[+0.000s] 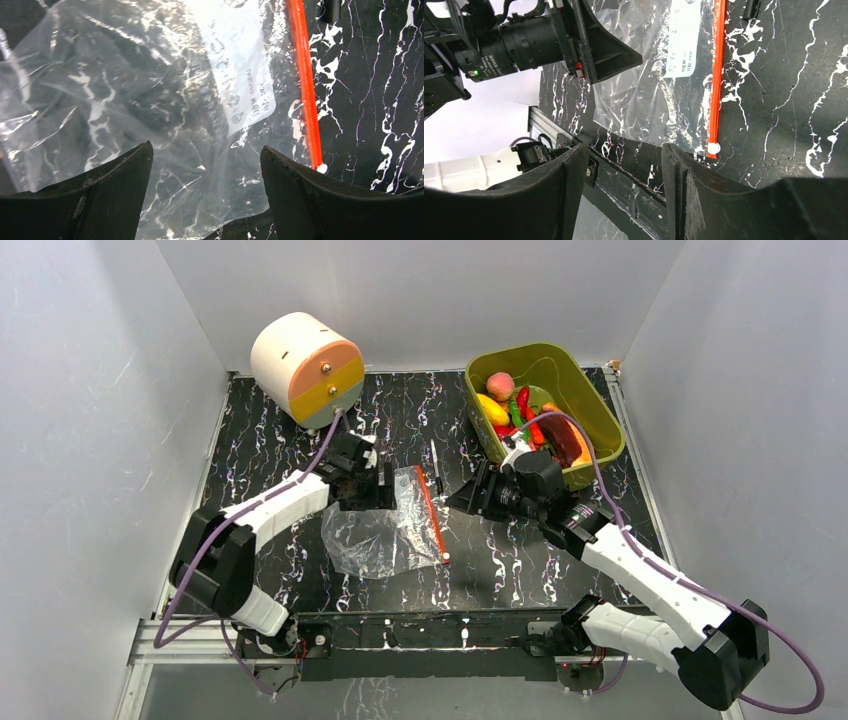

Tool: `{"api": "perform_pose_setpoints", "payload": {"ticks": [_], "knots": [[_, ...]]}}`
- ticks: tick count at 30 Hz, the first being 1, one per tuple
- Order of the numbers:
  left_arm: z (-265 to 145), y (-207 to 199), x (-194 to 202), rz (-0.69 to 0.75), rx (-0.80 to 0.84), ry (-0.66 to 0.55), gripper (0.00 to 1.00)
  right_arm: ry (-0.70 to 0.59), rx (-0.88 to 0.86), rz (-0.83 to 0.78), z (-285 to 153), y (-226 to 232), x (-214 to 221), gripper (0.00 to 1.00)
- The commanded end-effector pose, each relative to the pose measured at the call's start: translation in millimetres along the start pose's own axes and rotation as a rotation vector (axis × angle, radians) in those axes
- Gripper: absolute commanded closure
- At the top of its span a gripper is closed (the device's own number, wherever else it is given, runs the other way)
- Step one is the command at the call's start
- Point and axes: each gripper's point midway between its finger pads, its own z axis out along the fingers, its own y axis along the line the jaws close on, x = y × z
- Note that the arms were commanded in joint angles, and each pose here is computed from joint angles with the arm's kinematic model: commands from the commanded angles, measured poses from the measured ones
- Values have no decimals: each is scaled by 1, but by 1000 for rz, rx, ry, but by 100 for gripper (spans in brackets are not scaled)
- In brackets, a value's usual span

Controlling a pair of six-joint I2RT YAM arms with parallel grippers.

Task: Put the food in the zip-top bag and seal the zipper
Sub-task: Pick up the zipper food storage bag at the center of the board.

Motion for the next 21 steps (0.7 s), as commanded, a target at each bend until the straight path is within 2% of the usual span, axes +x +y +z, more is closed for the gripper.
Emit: {"api": "perform_pose_setpoints", "payload": {"ticks": [1,11,13,15,17,18,20,21], "knots": [[7,-7,-6,15,-42,8,23,-40,-13,-34,-7,5,-6,46],[42,8,30,78,-192,127,28,-67,27,-53,-10,-5,-8,46],[47,12,38,88,-224,149,34,-68,29,-51,-9,-6,-7,46],[51,17,46,94,-251,172,48,-70,27,-49,-10,-6,-7,46],[53,21,53,96,-271,205,75,-71,28,-49,-10,-6,-8,46],[52,22,55,99,-275,216,85,-73,33,-48,-10,-7,-8,46],[48,18,57,116,-254,227,99,-73,38,-47,-9,-9,-8,46],[45,16,58,121,-240,226,100,-73,38,-44,-8,-9,-8,46]]}}
